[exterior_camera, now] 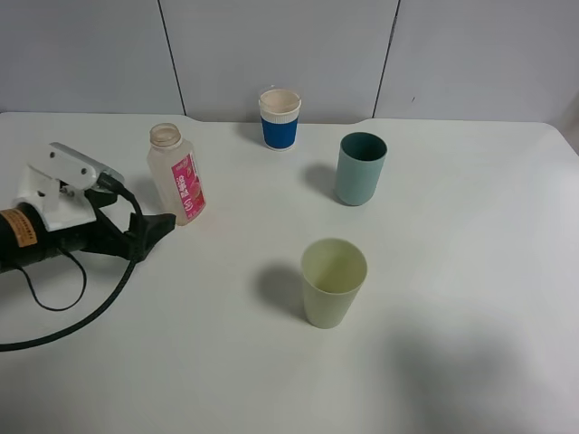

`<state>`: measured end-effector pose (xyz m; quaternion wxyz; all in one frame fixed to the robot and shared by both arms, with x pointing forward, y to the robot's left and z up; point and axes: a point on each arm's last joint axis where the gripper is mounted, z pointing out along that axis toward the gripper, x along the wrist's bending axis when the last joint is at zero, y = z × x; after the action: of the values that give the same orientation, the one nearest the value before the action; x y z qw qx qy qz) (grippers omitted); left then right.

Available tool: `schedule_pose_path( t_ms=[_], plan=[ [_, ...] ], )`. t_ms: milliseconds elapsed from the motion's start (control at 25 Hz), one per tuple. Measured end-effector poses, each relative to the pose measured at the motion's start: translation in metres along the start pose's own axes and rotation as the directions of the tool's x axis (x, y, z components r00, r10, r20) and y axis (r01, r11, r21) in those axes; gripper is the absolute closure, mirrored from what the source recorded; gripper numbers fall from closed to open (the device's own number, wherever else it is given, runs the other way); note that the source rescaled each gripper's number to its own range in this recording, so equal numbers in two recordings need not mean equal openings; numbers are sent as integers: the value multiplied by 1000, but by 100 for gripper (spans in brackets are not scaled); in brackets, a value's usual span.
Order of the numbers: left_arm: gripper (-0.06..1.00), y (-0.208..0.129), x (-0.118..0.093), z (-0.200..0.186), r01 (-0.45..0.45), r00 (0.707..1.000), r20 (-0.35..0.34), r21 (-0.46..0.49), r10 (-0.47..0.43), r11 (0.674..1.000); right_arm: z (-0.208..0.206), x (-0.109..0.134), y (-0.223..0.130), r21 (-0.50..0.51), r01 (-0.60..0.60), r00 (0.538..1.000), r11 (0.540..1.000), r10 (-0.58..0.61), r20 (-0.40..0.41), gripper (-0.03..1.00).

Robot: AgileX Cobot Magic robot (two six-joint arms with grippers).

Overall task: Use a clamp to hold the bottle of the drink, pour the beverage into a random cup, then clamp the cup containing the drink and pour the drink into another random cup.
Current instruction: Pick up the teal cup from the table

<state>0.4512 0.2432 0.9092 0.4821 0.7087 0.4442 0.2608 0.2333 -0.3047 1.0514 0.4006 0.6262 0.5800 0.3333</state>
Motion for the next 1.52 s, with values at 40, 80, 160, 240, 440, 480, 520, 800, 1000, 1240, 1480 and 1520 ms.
schedule_pose_path(
  t_ms=[40, 80, 160, 240, 440, 480, 520, 800, 1000, 1240, 1480, 1520],
  plan=[
    [-6, 3, 0, -7, 5, 1000, -25, -7, -5, 1000, 0, 0, 0, 0, 0, 1000, 1000, 0, 0, -3],
    [-6, 6, 0, -13, 4, 999, -48, -14, -5, 1000, 0, 0, 0, 0, 0, 1000, 1000, 0, 0, -3],
    [-6, 15, 1, -25, 4, 996, -94, -29, -7, 1000, 0, 0, 0, 0, 0, 1000, 1000, 0, 0, -3],
    [-6, 27, 1, -39, 6, 990, -140, -68, -15, 998, 0, 0, 0, 0, 0, 1000, 1000, 0, 0, -3],
    [-6, 55, 1, -74, 45, 965, -246, -171, -87, 984, 0, 0, 0, 0, 0, 1000, 1000, 0, 0, -3],
    [-6, 62, 1, -81, 45, 960, -262, -184, -93, 982, 0, 0, 0, 0, 0, 1000, 1000, 0, 0, -3],
    [-6, 70, 1, -87, 43, 956, -278, -189, -96, 981, 0, 0, 0, 0, 0, 1000, 1000, 0, 0, -3],
    [-6, 127, -1, -133, 5, 926, -368, -204, -81, 979, 0, 0, 0, 0, 0, 1000, 1000, 0, 0, -3],
    [-6, 144, -6, -161, 7, 908, -411, -186, -84, 982, 0, 0, 0, 0, 0, 1000, 1000, 0, 0, -3],
    [-6, 141, -19, -201, -37, 894, -443, -231, -71, 972, 0, 0, 0, 0, 0, 1000, 1000, 0, 0, -3],
    [-6, 135, -29, -236, -31, 879, -469, -245, -91, 969, 0, 0, 0, 0, 0, 1000, 1000, 0, 0, -3],
    [-6, 137, -31, -244, -24, 875, -475, -244, -98, 969, 0, 0, 0, 0, 0, 1000, 1000, 0, 0, -3]
  ],
)
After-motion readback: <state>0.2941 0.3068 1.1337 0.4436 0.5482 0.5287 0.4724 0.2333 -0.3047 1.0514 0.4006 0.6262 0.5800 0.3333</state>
